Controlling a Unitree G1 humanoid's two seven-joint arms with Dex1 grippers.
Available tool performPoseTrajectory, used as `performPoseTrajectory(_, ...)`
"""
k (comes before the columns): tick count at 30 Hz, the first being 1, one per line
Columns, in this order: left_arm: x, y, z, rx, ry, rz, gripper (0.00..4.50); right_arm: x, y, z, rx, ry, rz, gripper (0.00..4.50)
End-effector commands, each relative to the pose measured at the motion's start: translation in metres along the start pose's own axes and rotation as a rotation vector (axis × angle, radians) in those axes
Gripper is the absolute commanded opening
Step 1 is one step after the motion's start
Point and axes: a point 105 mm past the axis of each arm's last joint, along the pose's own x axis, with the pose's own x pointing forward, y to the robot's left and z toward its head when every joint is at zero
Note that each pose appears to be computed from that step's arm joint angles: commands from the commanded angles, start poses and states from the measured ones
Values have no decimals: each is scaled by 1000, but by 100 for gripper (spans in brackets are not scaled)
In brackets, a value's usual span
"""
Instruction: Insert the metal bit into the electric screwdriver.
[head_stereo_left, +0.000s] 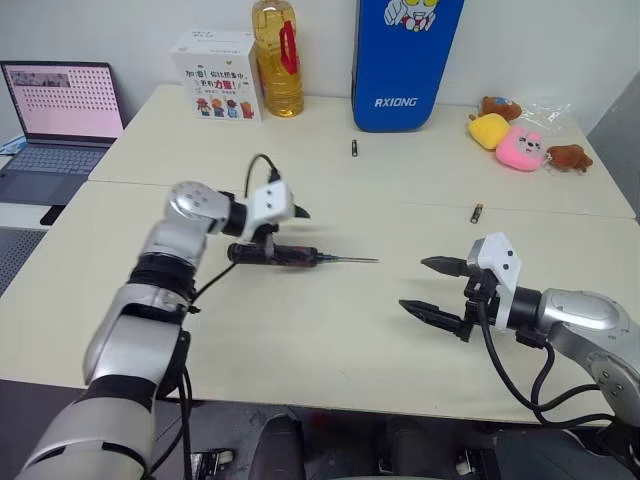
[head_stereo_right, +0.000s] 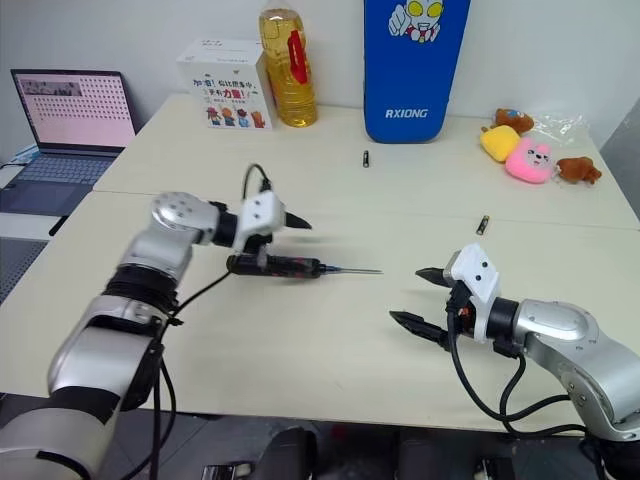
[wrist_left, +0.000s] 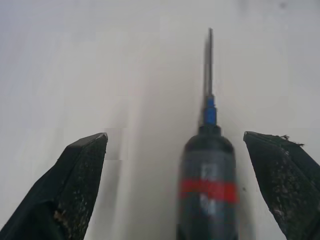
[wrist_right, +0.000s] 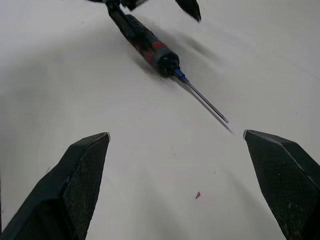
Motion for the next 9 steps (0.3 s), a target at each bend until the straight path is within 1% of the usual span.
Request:
performPoseTrajectory(1, -48, 5, 14, -150, -101, 72, 449, -6, -17, 9, -38, -9, 15, 450)
performPoseTrajectory(2, -61, 0, 7, -194, -97, 109, 449, -8, -27, 11, -34, -10, 4, 450)
performPoseTrajectory(4, -75, -14, -10, -250, -33, 184, 449, -11, -44, 13, -15, -21, -29, 450)
performPoseTrajectory(6, -79, -27, -12, -277, -53, 209, 449, -13, -56, 12, 12, -27, -48, 450)
performPoseTrajectory(9, -79, -31, -20, -323, -50, 298, 449, -15, -64, 3, 31, -14, -62, 450)
